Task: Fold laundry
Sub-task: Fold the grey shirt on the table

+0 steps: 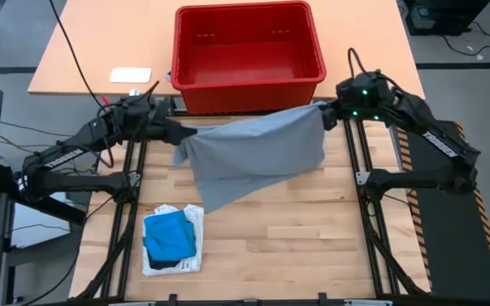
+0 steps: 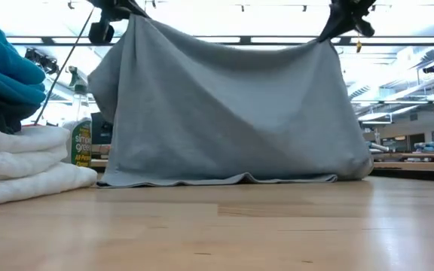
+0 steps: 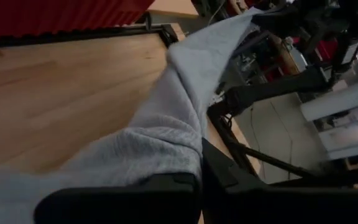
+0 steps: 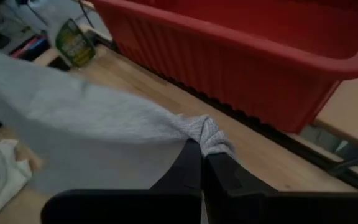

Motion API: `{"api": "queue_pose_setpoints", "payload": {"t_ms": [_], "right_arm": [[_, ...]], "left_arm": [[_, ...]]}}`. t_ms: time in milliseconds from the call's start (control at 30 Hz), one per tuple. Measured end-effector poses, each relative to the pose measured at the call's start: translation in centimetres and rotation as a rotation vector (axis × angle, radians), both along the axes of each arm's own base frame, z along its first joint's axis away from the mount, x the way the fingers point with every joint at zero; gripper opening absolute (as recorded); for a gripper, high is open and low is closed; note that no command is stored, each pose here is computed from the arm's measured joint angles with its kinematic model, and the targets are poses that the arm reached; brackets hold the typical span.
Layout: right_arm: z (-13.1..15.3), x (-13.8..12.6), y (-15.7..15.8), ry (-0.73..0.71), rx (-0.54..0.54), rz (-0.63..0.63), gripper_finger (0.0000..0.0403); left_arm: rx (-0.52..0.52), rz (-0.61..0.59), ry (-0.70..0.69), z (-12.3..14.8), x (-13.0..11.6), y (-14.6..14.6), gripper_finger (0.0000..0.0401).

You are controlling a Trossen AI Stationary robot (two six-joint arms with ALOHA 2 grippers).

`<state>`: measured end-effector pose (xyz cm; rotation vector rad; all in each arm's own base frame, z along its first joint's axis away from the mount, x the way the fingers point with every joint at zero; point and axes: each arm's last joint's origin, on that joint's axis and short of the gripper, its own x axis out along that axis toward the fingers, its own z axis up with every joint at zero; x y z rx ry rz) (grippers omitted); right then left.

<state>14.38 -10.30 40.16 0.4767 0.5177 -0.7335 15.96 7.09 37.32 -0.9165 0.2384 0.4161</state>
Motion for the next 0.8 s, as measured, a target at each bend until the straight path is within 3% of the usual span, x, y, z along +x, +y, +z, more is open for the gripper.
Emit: {"api": "queue_pose_setpoints", "payload": {"t_ms": [100,267,533,667,800], "right_arm": [[0.0,0.1,-0.2,-0.01,0.025,0.02,0.0002],[2.1,-1.2,0.8,-0.097,-0.007,0.023,0.0002],[1.8,-1.3,0.3,-0.068,0.043,0.028,0.0002],[1.4,-0.8,-0.5,-0.007,0.008,0.005,0.0002],[1.7,-0.9,-1.4,0.026,-0.061,-0.055,0.0002]], "left_arm": [[-0.048,0.004,-0.044,0.3,-0.1,0.3,0.0002],[-0.013,-0.086,-0.199,2.1,0.4,-0.9,0.0001],[-0.042,-0.021,0.084,-1.0,0.8,-0.2,0.0001],[-0.011,-0.001,0.1,-1.4,1.7,1.0,0.0001],[0.036,0.035,-0.017,-0.3,1.8,2.5,0.0003]]}}
